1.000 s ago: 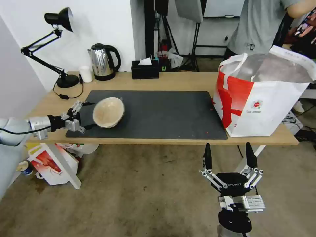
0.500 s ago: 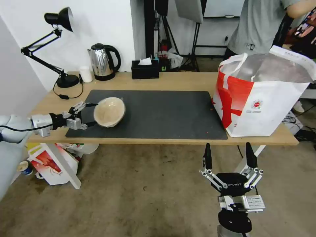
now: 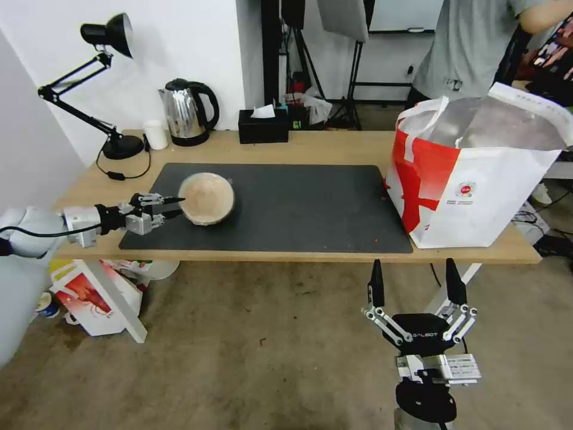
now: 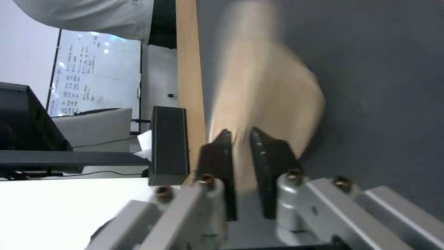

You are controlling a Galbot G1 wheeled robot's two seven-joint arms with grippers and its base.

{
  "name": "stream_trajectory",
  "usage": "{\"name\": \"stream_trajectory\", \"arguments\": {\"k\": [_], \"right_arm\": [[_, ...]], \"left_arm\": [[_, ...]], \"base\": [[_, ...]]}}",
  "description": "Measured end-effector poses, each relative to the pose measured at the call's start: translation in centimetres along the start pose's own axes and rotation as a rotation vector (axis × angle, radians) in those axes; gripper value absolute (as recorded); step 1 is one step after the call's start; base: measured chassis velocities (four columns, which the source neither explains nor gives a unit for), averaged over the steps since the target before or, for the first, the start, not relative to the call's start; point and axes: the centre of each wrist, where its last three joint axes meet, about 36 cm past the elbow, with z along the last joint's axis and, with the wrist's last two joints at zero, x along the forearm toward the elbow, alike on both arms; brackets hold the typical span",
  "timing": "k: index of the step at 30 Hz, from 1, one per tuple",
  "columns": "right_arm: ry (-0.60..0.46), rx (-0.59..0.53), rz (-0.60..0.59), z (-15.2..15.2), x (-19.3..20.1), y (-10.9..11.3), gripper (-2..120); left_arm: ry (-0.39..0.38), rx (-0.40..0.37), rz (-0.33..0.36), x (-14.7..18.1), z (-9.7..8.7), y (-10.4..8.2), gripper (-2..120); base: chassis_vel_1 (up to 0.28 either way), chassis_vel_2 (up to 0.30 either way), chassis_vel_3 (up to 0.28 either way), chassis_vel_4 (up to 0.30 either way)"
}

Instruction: Pick up the trash from the table and place it into the takeout bag.

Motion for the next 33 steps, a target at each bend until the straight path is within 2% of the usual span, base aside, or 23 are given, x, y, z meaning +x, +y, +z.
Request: {"name": "stream_trajectory", "arguments": {"k": [3, 14, 22, 26, 28, 29, 31, 32, 33], "right_arm": [[0.0, 0.0, 0.0, 0.0, 0.0, 0.0, 100], [0.0, 0.0, 0.0, 0.0, 0.0, 0.0, 100], [0.0, 0.0, 0.0, 0.0, 0.0, 0.0, 100], [0.0, 0.0, 0.0, 0.0, 0.0, 0.0, 100], [0.0, 0.0, 0.0, 0.0, 0.0, 0.0, 100], [0.0, 0.0, 0.0, 0.0, 0.0, 0.0, 100], [0.0, 0.0, 0.0, 0.0, 0.0, 0.0, 100], [0.0, 0.0, 0.0, 0.0, 0.0, 0.0, 100], [0.0, 0.0, 0.0, 0.0, 0.0, 0.0, 100]], "left_arm": [[-0.002, -0.001, -0.005, 0.1, 0.0, 0.1, 0], [-0.041, -0.01, -0.041, 0.3, -0.6, 0.2, 0], [-0.079, -0.031, -0.062, 0.6, -1.5, 1.6, 0], [-0.122, -0.061, -0.085, 0.9, -3.2, 3.9, 0], [-0.135, -0.064, -0.094, 1.0, -3.6, 4.4, 0], [-0.149, -0.068, -0.102, 1.1, -4.1, 5.1, 0], [-0.189, -0.087, -0.123, 1.5, -5.6, 7.8, 0], [-0.189, -0.087, -0.123, 1.5, -5.6, 7.8, 0], [-0.204, -0.097, -0.128, 1.6, -6.1, 8.9, 0]], "base": [[0.0, 0.0, 0.0, 0.0], [0.0, 0.0, 0.0, 0.0], [0.0, 0.0, 0.0, 0.0], [0.0, 0.0, 0.0, 0.0], [0.0, 0.0, 0.0, 0.0], [0.0, 0.0, 0.0, 0.0], [0.0, 0.0, 0.0, 0.0], [0.0, 0.0, 0.0, 0.0], [0.0, 0.0, 0.0, 0.0]]}}
